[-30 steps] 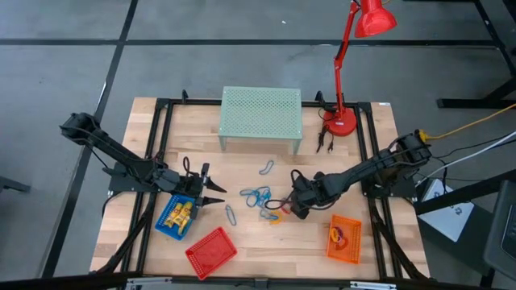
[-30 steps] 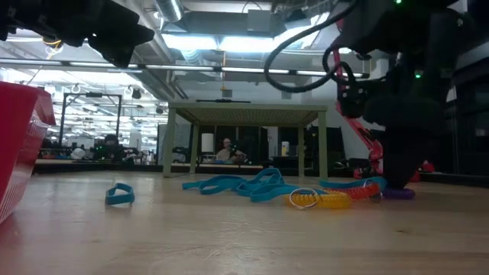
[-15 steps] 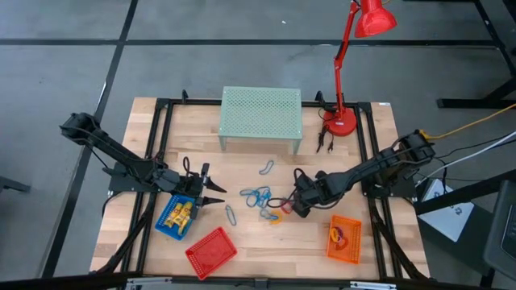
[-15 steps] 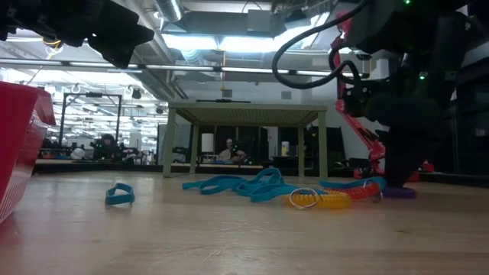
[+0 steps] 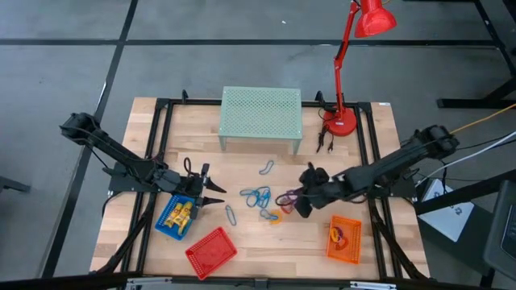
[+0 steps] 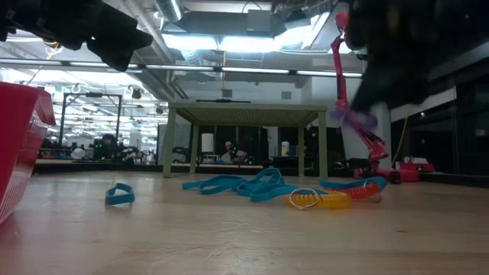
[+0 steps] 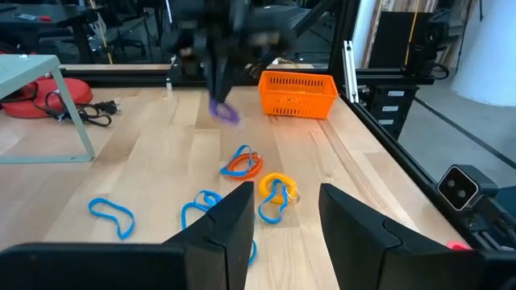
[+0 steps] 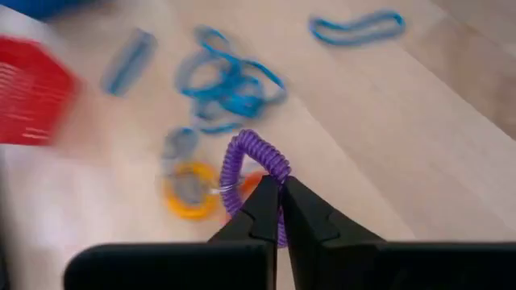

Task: Pick & Place Office Desk Supplies
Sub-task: Put the violet spring keychain into the orange bin, then put the yellow spring keychain into the orange bin

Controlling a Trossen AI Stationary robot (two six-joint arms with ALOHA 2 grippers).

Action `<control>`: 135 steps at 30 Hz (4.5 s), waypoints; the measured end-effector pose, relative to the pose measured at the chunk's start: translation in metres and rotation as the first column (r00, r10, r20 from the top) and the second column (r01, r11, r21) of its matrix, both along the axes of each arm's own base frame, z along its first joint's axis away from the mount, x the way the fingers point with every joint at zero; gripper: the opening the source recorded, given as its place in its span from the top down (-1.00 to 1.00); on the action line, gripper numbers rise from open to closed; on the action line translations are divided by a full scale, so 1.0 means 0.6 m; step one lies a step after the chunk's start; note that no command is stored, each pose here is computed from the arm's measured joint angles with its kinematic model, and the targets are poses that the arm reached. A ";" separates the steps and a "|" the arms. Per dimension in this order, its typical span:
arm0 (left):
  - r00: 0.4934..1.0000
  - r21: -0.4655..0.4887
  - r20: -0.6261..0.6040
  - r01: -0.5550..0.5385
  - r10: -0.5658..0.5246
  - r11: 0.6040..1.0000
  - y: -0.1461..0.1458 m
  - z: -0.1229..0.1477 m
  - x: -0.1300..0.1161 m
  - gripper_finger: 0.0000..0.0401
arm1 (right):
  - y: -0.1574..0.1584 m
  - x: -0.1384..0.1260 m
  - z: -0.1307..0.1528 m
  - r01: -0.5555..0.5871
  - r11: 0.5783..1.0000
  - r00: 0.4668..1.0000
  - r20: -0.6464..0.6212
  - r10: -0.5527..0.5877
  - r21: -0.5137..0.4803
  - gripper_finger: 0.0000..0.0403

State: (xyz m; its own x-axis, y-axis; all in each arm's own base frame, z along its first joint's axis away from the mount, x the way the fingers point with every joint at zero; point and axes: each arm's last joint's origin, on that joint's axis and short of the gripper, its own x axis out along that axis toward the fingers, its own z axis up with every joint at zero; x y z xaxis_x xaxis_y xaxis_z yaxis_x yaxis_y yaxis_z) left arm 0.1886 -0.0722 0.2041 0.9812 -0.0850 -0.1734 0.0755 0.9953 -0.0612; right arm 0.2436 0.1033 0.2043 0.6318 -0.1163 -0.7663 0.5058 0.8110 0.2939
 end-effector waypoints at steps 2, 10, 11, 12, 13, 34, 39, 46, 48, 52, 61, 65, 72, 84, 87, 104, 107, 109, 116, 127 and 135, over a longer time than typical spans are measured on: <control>1.000 0.000 -0.001 -0.001 0.001 1.000 0.000 0.000 0.000 0.32 | 0.007 -0.016 0.024 -0.021 1.000 0.998 0.058 0.021 0.013 0.97; 1.000 0.000 0.001 0.000 0.000 1.000 0.000 0.000 0.000 0.32 | 0.051 -0.095 0.060 -0.073 0.986 0.997 0.048 0.067 0.148 0.98; 1.000 0.000 0.002 0.000 0.000 1.000 0.000 0.000 0.000 0.32 | 0.059 -0.104 0.057 -0.078 0.982 0.997 0.022 0.075 0.169 0.98; 1.000 0.000 0.002 0.000 0.000 1.000 0.000 0.000 0.000 0.32 | 0.067 -0.113 0.055 -0.077 0.978 0.997 -0.002 0.079 0.194 0.98; 1.000 -0.001 0.002 0.000 0.000 1.000 0.000 0.000 0.000 0.32 | 0.075 -0.122 0.054 -0.076 0.973 0.996 -0.022 0.083 0.219 0.98; 0.999 -0.011 -0.023 0.030 -0.031 0.999 -0.001 -0.004 -0.001 0.32 | 0.155 -0.222 -0.002 0.078 0.952 0.926 -0.375 0.039 0.294 0.80; 0.999 -0.013 -0.023 0.030 -0.030 0.999 -0.001 -0.004 -0.001 0.32 | 0.161 -0.221 -0.015 0.069 0.959 0.905 -0.422 0.056 0.276 0.49; 0.999 -0.013 -0.023 0.030 -0.030 0.999 -0.001 -0.004 -0.001 0.32 | 0.169 -0.215 -0.008 0.013 0.948 0.934 -0.342 0.102 0.317 0.10; 0.999 -0.014 -0.023 0.029 -0.030 0.999 -0.001 -0.004 -0.001 0.32 | 0.173 -0.208 0.001 -0.038 0.941 0.960 -0.250 0.128 0.336 0.04; 0.999 -0.014 -0.023 0.029 -0.030 0.999 -0.001 -0.004 -0.001 0.32 | 0.176 -0.187 0.025 -0.138 0.937 0.989 -0.009 0.149 0.322 0.01; 1.000 -0.022 -0.023 0.021 -0.021 1.000 -0.001 -0.004 -0.001 0.32 | 0.149 -0.095 0.021 -0.165 0.964 0.982 0.131 0.139 0.209 0.02; 1.000 -0.030 -0.024 0.019 -0.020 0.999 -0.001 -0.004 -0.001 0.32 | 0.138 -0.058 -0.012 -0.256 0.953 0.967 0.038 0.253 0.162 0.09; 1.000 -0.031 -0.024 0.018 -0.018 0.999 -0.001 -0.004 -0.001 0.32 | 0.129 -0.026 -0.069 -0.396 0.915 0.909 -0.111 0.403 0.078 0.18; 1.000 -0.024 -0.023 0.014 -0.015 1.000 -0.001 -0.004 -0.001 0.32 | 0.118 0.005 -0.089 -0.532 0.839 0.846 -0.110 0.521 -0.114 0.13; 1.000 -0.020 -0.022 0.011 -0.011 1.000 0.000 -0.004 -0.001 0.32 | 0.109 0.015 -0.084 -0.534 0.834 0.845 -0.108 0.523 -0.139 0.14; 1.000 -0.017 -0.021 -0.001 0.000 1.000 0.000 -0.004 -0.001 0.32 | 0.081 0.049 -0.107 -0.571 0.814 0.818 -0.158 0.553 -0.107 0.14; 1.000 -0.017 -0.021 0.000 0.000 1.000 0.000 -0.004 -0.001 0.32 | 0.089 0.058 -0.119 -0.591 0.804 0.804 -0.135 0.579 -0.073 0.14; 1.000 -0.017 -0.021 0.000 0.000 1.000 0.000 -0.004 -0.001 0.32 | 0.100 0.071 -0.115 -0.608 0.790 0.793 -0.115 0.599 -0.080 0.14; 1.000 -0.018 -0.021 -0.002 0.002 1.000 0.000 -0.003 -0.001 0.32 | 0.131 0.120 -0.095 -0.697 0.704 0.717 -0.118 0.687 -0.136 0.14; 1.000 -0.014 -0.027 -0.004 0.004 1.000 0.001 -0.005 -0.001 0.32 | 0.123 0.120 -0.131 -0.698 0.708 0.701 -0.307 0.644 -0.108 0.14; 1.000 -0.010 -0.027 -0.004 0.004 1.000 0.001 -0.005 -0.001 0.32 | 0.128 0.128 -0.105 -0.709 0.697 0.695 -0.263 0.669 -0.102 0.14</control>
